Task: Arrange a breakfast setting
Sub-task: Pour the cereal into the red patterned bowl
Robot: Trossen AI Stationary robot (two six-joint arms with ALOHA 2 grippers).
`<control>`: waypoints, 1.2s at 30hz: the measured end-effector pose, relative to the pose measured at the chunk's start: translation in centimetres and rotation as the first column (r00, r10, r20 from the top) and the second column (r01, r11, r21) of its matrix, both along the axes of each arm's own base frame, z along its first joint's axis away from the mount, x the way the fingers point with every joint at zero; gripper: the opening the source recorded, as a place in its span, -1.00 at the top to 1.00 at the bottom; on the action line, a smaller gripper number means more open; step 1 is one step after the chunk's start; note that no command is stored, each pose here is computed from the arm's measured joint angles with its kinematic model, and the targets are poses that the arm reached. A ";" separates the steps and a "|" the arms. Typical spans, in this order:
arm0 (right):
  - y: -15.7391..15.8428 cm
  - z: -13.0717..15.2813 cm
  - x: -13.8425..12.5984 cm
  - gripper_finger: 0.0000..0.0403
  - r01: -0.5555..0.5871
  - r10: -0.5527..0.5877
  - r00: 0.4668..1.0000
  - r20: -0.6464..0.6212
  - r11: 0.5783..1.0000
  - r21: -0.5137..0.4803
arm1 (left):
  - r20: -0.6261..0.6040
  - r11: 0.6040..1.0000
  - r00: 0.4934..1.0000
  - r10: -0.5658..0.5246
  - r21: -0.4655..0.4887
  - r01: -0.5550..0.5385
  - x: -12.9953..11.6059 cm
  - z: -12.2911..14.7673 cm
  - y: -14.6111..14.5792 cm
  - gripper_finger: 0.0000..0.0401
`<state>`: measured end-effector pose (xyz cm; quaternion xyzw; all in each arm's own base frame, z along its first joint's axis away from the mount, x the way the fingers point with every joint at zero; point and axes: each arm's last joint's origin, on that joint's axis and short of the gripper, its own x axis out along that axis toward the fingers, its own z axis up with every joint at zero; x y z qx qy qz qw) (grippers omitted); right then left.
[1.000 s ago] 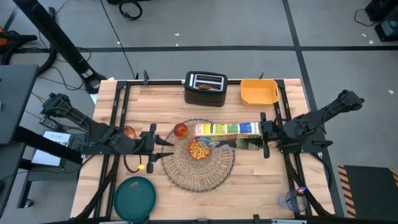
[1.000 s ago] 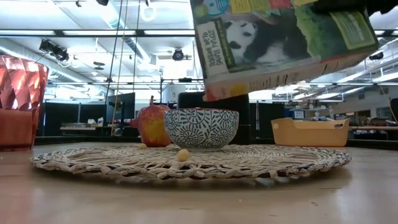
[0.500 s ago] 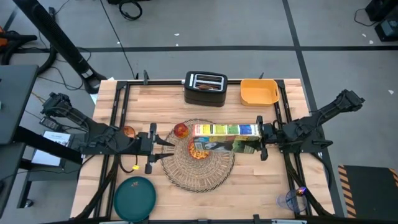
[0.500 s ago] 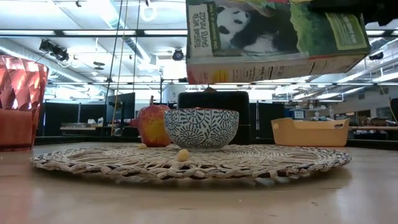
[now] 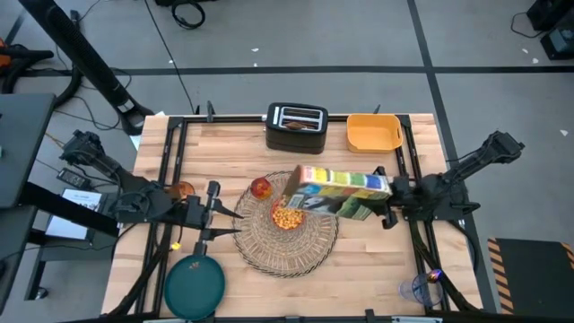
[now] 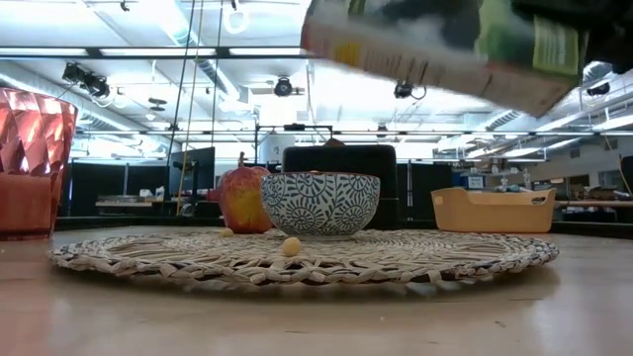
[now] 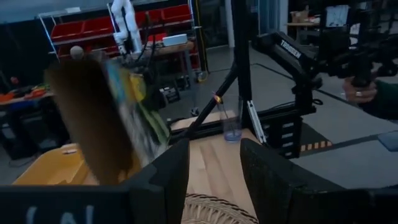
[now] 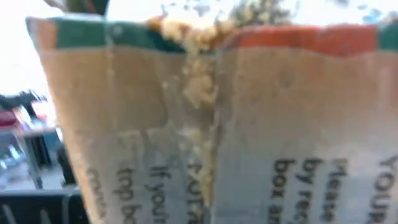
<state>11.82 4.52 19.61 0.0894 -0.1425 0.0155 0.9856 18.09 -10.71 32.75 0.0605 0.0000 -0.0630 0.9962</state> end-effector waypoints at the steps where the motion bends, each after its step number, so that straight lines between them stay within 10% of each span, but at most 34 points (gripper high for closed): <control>1: 0.0 0.3 -0.1 0.14 -0.007 0.008 0.999 0.037 1.000 -0.009 | 0.001 1.000 1.000 0.010 -0.001 -0.010 0.1 0.0 0.1 0.24; 22: 0.5 6.3 -1.5 0.15 -0.031 0.177 0.777 0.604 0.969 -0.244 | 0.082 0.986 0.983 0.162 -0.041 -0.159 6.8 -2.0 2.8 -0.18; 36: 2.5 8.8 6.0 0.16 0.094 0.064 0.866 0.497 0.954 -0.285 | 0.310 0.995 0.948 0.068 -0.088 -0.043 11.4 -3.9 4.8 -0.27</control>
